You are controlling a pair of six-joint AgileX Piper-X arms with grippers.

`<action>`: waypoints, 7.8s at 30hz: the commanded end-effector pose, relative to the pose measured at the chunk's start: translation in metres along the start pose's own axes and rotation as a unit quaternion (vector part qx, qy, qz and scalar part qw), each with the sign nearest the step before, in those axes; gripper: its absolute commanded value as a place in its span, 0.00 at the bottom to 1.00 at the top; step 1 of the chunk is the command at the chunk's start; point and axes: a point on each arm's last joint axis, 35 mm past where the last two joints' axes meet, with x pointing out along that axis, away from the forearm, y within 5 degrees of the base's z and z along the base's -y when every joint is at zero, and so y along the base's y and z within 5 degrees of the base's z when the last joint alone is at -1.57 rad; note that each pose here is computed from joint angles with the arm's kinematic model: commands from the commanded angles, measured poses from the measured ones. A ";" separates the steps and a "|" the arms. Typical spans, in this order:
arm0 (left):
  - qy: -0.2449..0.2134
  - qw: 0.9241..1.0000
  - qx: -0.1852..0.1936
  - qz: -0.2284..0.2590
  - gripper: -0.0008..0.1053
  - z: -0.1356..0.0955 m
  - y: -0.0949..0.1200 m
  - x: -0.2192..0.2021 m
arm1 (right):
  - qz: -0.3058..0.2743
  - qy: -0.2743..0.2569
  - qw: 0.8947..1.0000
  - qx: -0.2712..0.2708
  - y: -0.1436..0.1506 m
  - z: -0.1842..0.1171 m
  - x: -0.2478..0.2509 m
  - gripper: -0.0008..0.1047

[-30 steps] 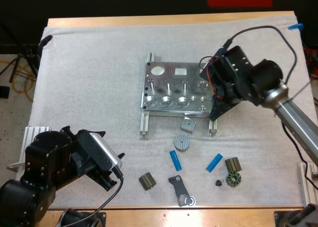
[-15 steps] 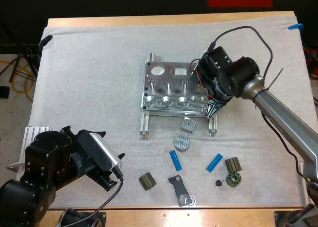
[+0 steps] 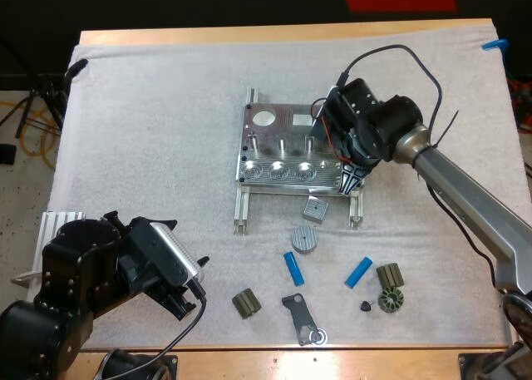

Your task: Load cells from right to left

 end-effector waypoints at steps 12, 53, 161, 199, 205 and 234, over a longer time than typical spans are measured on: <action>-0.006 1.000 0.002 -0.002 0.62 0.001 -0.001 -0.003 | 0.006 0.019 1.000 -0.013 -0.002 0.002 0.014 0.01; -0.008 1.000 0.002 -0.009 0.62 0.001 -0.001 -0.003 | 0.001 0.048 0.999 -0.023 -0.001 0.002 0.023 0.01; -0.010 1.000 0.002 -0.013 0.62 0.001 -0.002 -0.003 | -0.029 0.029 0.999 0.033 -0.016 0.013 0.020 0.36; -0.045 0.998 -0.005 -0.039 0.62 0.008 -0.002 -0.003 | -0.001 -0.059 0.963 0.262 0.015 -0.051 -0.134 0.53; -0.046 0.998 -0.005 -0.047 0.62 0.008 -0.003 -0.003 | 0.008 -0.069 0.958 0.277 0.029 -0.069 -0.161 0.53; -0.035 0.997 0.011 -0.072 0.62 0.027 0.001 0.027 | 0.087 -0.280 0.901 0.321 0.096 -0.141 -0.271 0.53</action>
